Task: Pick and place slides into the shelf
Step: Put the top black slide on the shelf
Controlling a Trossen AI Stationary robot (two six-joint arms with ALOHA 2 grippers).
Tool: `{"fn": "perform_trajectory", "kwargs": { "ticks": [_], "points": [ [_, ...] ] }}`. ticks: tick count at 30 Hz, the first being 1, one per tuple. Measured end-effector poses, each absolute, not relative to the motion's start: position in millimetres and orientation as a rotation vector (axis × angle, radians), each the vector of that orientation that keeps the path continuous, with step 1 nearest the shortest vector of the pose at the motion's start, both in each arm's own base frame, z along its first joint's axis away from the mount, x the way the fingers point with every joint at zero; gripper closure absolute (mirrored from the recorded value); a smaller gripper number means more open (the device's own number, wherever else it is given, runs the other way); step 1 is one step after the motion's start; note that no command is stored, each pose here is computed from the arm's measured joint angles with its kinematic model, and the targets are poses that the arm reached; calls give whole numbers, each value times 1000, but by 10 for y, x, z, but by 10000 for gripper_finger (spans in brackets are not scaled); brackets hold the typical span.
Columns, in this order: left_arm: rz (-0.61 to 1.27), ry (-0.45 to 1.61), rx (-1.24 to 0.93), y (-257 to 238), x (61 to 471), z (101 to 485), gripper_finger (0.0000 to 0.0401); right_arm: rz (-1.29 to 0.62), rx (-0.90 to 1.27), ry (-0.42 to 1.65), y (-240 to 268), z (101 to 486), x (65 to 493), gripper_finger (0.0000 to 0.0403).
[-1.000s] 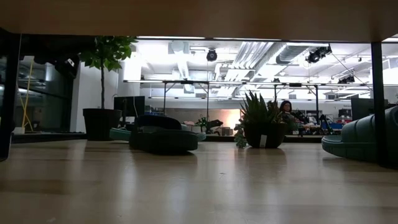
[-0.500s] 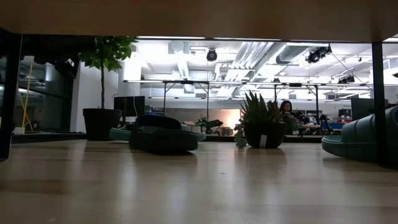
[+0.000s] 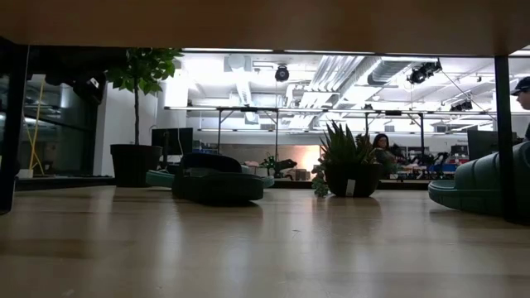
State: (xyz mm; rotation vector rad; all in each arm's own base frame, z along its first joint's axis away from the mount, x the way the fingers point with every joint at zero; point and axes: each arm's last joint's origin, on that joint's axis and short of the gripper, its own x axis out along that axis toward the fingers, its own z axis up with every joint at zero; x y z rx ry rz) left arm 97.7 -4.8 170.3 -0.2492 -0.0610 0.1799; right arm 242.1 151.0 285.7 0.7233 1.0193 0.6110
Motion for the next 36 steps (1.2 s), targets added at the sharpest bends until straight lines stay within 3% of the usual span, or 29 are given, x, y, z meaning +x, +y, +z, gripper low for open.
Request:
{"fn": "perform_trajectory", "kwargs": {
  "ticks": [36],
  "points": [
    [180, -60, -238, -48, 977, 1703, 400, 614, 740, 1025, 1541, 2868, 2401, 402]
  ]
}}
